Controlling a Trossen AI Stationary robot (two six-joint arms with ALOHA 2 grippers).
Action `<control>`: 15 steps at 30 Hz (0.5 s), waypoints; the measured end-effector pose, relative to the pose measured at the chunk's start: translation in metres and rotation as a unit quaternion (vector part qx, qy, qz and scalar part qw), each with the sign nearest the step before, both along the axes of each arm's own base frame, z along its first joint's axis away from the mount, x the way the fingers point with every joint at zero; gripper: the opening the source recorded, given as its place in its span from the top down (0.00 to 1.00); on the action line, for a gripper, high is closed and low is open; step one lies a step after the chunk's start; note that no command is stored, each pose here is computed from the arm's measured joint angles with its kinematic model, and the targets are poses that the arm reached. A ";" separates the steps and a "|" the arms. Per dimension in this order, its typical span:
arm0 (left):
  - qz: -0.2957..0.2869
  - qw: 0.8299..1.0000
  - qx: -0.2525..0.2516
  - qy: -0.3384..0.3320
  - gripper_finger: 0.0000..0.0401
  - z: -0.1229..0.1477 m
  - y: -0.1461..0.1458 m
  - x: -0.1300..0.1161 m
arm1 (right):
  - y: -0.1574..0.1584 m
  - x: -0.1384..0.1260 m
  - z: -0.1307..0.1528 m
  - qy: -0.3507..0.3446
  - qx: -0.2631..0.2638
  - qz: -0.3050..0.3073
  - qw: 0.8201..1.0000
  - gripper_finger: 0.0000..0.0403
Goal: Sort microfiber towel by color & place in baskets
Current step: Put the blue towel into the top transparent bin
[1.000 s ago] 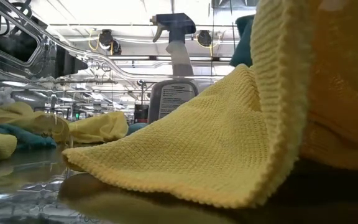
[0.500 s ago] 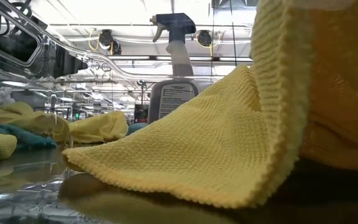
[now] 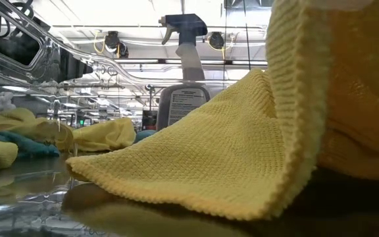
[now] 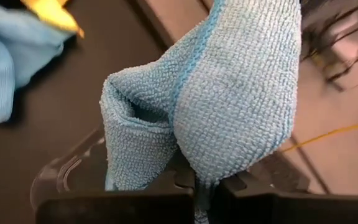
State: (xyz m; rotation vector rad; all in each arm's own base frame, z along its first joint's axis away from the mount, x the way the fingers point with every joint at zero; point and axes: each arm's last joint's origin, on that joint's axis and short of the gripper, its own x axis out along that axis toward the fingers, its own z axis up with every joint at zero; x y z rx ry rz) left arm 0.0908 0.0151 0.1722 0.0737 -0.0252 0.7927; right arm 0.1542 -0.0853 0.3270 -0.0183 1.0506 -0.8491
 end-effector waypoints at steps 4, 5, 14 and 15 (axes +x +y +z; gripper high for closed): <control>0.000 1.000 0.000 0.000 0.16 0.000 0.000 0.000 | -0.012 0.004 -0.026 0.016 0.041 -0.012 0.999 1.00; 0.000 1.000 0.000 0.000 0.16 0.000 0.000 0.000 | -0.014 0.005 -0.033 0.022 0.054 -0.014 0.998 1.00; 0.000 1.000 0.000 0.000 0.16 0.000 0.000 0.000 | -0.031 0.002 -0.078 0.061 0.123 -0.044 0.990 0.98; 0.000 1.000 0.000 0.000 0.16 0.000 0.000 0.000 | -0.032 0.001 -0.082 0.061 0.134 -0.045 0.988 0.98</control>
